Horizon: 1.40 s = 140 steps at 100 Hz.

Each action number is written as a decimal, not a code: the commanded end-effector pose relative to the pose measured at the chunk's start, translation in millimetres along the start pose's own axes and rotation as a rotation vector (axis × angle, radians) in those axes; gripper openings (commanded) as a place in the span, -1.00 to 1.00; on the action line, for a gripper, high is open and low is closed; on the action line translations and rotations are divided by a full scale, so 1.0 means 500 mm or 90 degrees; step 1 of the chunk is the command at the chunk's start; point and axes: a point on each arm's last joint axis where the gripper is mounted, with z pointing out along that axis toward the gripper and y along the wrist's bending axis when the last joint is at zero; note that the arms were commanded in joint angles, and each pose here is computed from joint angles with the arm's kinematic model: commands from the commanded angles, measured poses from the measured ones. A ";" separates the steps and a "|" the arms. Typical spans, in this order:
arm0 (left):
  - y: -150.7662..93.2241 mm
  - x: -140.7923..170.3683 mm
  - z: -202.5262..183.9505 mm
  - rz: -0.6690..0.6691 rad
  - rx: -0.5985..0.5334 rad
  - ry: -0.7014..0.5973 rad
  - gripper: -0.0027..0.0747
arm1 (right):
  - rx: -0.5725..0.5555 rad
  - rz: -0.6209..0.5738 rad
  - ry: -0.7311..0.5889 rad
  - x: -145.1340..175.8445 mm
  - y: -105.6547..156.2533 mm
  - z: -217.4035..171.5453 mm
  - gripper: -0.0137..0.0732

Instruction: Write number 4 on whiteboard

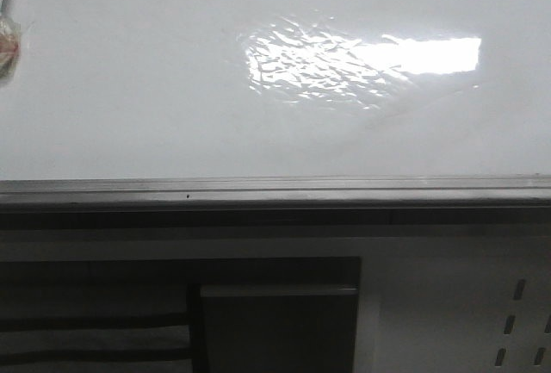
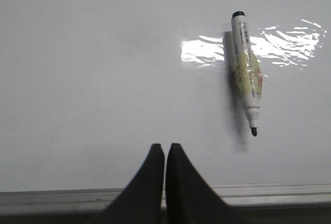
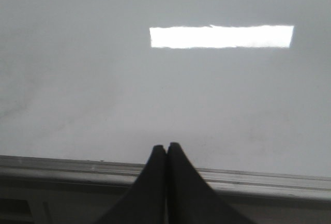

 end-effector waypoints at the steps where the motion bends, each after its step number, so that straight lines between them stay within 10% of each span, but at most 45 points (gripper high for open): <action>1: 0.002 0.000 -0.003 -0.006 -0.005 -0.052 -0.98 | 0.005 -0.003 -0.049 -0.002 -0.001 -0.002 -0.84; 96: 0.003 -0.012 -0.004 -0.007 -0.009 -0.095 -0.98 | 0.006 -0.003 -0.074 -0.009 -0.001 -0.003 -0.84; 140: -0.009 -0.178 -0.028 -0.057 0.019 -0.116 -0.98 | 0.000 0.023 -0.071 -0.150 -0.005 -0.020 -0.84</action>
